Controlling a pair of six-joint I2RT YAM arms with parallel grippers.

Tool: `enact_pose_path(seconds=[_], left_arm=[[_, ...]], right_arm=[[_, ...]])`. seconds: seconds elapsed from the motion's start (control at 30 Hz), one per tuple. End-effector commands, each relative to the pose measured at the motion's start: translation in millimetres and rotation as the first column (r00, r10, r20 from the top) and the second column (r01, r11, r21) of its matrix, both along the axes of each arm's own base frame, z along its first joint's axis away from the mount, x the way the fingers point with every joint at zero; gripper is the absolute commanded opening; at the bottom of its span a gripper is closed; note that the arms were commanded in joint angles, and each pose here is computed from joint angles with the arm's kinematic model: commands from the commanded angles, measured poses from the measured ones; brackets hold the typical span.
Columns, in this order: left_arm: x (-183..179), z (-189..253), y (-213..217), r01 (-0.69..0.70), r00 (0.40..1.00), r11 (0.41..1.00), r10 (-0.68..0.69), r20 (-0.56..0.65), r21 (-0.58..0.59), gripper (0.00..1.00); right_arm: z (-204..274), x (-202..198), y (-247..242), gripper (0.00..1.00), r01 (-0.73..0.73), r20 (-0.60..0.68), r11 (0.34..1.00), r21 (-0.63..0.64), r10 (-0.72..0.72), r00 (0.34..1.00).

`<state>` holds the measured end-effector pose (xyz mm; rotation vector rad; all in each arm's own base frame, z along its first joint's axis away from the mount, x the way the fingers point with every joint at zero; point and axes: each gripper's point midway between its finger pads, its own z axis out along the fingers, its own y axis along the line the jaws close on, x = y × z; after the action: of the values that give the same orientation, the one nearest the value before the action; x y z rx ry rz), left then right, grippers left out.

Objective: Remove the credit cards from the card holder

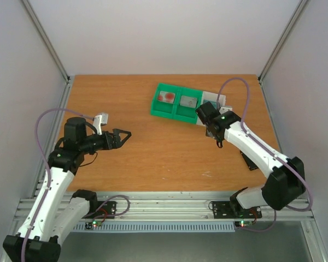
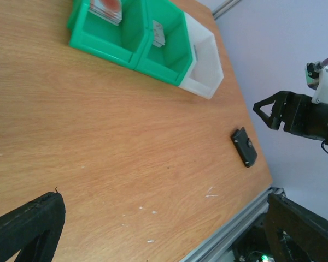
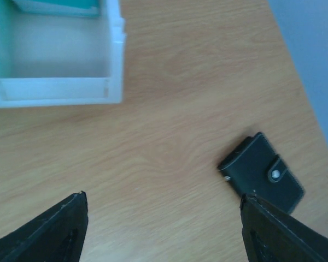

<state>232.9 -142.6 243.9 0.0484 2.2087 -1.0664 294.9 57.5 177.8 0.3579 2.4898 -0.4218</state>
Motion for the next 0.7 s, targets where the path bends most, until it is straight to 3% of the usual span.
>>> enact_pose_path(seconds=[0.0,0.27,0.67], left_arm=[[-0.7,-0.2,8.2,-0.030,0.999,0.996,0.026,0.041,0.084,0.99],[-3.9,-4.7,8.7,-0.037,0.999,0.992,0.032,0.041,0.120,0.99],[-9.5,3.6,10.2,-0.044,0.996,0.989,0.033,0.082,0.141,0.99]], right_arm=[[-13.8,8.6,-30.9,0.73,0.104,-0.027,0.989,-0.107,-0.107,0.994],[-75.6,6.2,-79.7,0.61,0.265,-0.199,0.957,-0.121,-0.285,0.938],[-135.3,-7.9,-117.9,0.57,0.418,-0.353,0.907,-0.058,-0.410,0.841]])
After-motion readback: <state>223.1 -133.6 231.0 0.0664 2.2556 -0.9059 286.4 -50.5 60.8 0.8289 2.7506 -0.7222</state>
